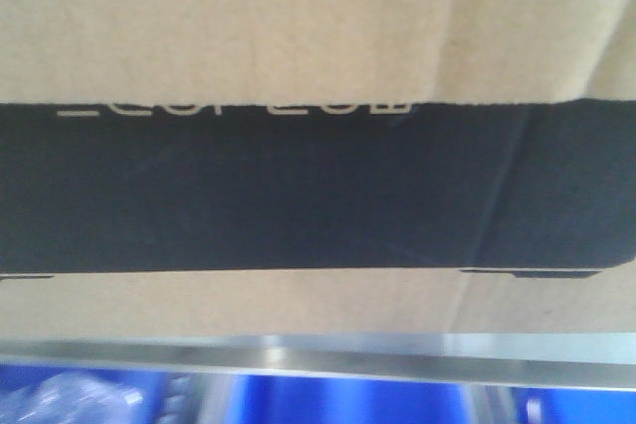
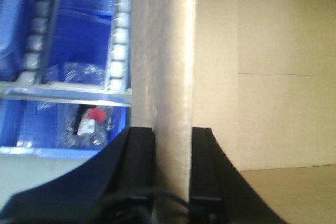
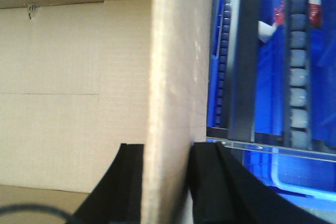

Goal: Grab box from left shelf to table start
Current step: 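Hold the box with both grippers while the base turns away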

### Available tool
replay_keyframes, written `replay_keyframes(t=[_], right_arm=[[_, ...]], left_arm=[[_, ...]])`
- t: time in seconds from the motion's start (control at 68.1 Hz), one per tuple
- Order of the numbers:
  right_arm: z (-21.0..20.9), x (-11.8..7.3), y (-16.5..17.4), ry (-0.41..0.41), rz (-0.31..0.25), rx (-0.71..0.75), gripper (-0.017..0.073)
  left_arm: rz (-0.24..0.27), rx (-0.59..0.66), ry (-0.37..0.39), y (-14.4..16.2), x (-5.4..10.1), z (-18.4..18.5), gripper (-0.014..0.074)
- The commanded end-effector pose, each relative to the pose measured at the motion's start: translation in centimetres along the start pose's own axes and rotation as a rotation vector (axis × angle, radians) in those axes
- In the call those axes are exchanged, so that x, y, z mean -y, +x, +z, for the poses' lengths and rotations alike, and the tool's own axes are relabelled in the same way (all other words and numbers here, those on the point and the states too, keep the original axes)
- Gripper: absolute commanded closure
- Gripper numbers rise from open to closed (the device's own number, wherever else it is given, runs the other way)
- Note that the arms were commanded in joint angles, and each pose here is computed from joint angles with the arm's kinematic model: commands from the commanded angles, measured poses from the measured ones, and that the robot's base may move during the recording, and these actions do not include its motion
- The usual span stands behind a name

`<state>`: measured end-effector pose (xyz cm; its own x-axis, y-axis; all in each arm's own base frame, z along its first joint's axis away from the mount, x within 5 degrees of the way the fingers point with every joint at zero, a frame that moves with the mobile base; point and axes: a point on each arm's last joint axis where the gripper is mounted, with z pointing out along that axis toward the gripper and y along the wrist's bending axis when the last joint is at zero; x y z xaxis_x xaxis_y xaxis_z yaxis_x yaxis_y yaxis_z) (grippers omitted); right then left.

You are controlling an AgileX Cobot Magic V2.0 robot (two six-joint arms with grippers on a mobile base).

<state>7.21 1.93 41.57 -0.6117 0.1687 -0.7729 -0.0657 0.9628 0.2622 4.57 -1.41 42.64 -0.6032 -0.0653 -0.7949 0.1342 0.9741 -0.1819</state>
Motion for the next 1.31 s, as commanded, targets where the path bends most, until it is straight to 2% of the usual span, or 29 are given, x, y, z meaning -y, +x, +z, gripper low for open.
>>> replay_keyframes(t=[0.0, 1.291], right_arm=[[-0.98, 1.08, -1.80, 0.138, -0.088, 0.175, 0.0502], [-0.98, 1.08, -1.80, 0.138, -0.088, 0.175, 0.0502]], left_arm=[[0.014, 0.114, -0.042, -0.98, -0.34, -1.18, 0.0693], [0.014, 0.114, -0.042, -0.98, -0.34, -1.18, 0.0693]])
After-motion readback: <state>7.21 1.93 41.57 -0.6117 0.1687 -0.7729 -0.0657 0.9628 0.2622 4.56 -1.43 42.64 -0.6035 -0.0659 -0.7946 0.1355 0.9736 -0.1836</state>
